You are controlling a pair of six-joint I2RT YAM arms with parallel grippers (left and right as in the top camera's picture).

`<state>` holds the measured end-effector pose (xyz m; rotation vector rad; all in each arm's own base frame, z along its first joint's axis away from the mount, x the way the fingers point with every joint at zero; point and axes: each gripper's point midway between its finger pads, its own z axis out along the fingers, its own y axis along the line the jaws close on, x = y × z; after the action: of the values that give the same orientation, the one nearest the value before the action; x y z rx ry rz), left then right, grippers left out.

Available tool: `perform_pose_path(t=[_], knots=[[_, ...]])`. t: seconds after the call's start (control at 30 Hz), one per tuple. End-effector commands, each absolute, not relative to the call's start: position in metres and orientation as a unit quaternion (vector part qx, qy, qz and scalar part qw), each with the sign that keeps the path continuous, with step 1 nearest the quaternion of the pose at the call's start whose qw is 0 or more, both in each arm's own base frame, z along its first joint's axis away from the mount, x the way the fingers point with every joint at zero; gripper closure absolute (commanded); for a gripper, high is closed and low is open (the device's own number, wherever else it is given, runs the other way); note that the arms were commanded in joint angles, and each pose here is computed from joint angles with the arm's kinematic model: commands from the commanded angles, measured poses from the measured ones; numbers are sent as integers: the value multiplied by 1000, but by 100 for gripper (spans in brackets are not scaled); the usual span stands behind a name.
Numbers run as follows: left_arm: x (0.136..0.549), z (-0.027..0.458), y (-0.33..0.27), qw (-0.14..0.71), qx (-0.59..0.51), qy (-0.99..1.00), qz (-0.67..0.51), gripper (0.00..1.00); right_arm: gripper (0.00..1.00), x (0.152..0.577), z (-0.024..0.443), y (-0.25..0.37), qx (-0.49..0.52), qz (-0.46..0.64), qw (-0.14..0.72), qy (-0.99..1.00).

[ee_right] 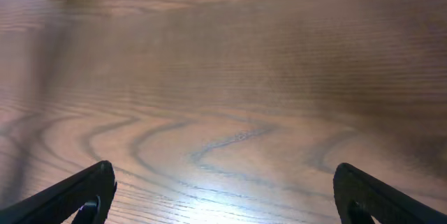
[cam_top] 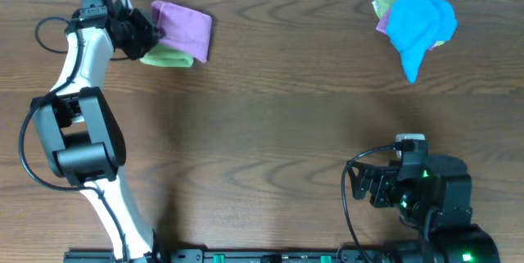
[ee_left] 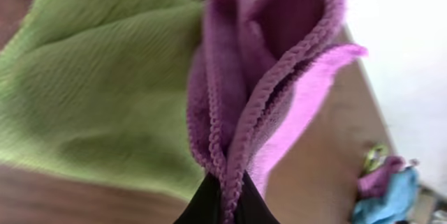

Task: Fold the cloth
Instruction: 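Lower the pink cloth onto the green cloth and open the left gripper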

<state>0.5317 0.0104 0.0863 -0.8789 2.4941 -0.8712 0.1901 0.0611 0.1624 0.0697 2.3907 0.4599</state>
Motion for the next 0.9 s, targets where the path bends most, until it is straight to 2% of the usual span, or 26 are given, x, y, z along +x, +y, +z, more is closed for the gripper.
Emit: perform_pose_path(t=[0.0, 0.57, 0.67, 0.77, 0.87], knots=[[531, 81, 26, 189, -295, 899, -261, 94, 1, 189, 160, 59, 37, 175, 344, 922], [519, 63, 71, 198, -320, 918, -128, 93, 1, 189, 160, 59, 37, 175, 344, 922], [518, 62, 71, 197, -320, 918, -128, 76, 1, 189, 160, 59, 37, 175, 344, 922], [518, 62, 71, 196, -320, 918, -128, 44, 1, 189, 160, 59, 38, 175, 344, 922], [518, 63, 69, 196, -319, 918, -132, 28, 1, 189, 160, 59, 37, 175, 344, 922]])
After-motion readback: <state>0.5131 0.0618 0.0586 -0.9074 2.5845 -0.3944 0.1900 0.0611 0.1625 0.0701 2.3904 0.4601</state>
